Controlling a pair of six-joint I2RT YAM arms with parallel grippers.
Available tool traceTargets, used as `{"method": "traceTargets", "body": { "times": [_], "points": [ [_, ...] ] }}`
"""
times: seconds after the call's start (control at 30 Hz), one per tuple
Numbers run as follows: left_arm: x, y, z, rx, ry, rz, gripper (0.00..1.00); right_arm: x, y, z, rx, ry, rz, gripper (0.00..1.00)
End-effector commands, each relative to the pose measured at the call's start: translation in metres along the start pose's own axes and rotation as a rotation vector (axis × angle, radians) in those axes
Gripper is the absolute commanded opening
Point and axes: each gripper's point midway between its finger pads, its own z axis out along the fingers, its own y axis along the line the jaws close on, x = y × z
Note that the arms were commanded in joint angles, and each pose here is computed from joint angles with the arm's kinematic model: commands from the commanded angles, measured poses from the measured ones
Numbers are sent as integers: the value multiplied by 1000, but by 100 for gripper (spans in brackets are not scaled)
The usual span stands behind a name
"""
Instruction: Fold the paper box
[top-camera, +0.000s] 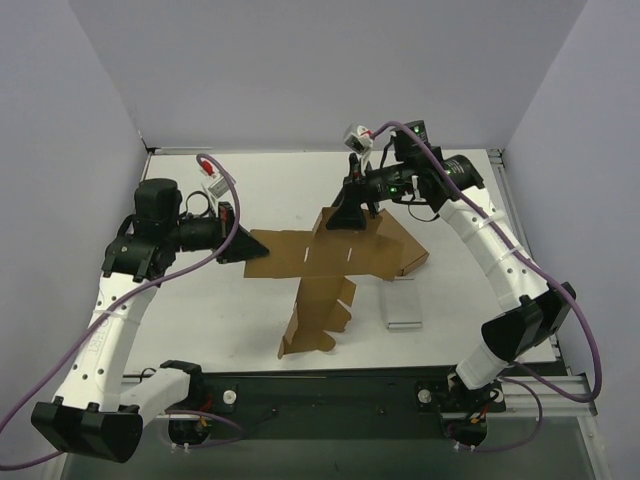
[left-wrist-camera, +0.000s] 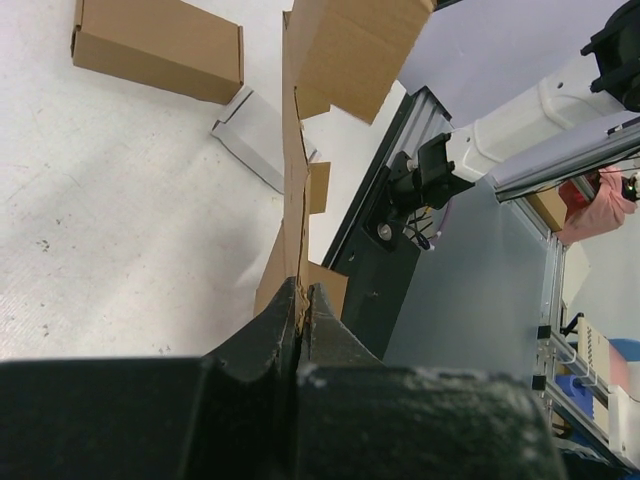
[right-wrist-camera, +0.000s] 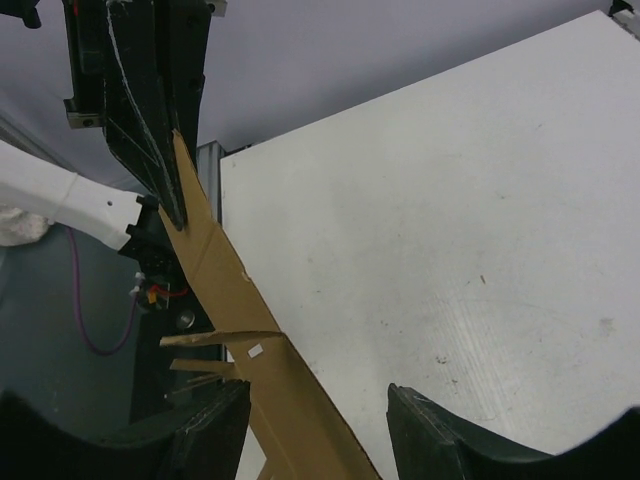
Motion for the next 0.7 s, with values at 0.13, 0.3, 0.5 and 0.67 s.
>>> {"method": "traceTargets", "body": {
  "times": [0.13, 0.3, 0.5, 0.67],
  "points": [
    [-16, -11, -11, -54, -51, 97, 0, 18, 38, 6, -123, 20, 65, 49],
    [-16, -16, -9, -20, -45, 99, 0, 38, 31, 9, -43, 77, 45, 49],
    [-12, -25, -9, 16, -35, 97, 0, 50, 6, 11, 110, 143, -87, 54],
    [-8, -29, -9, 31, -28, 85, 0, 55, -7, 11, 166, 148, -142, 60]
  ]
}}
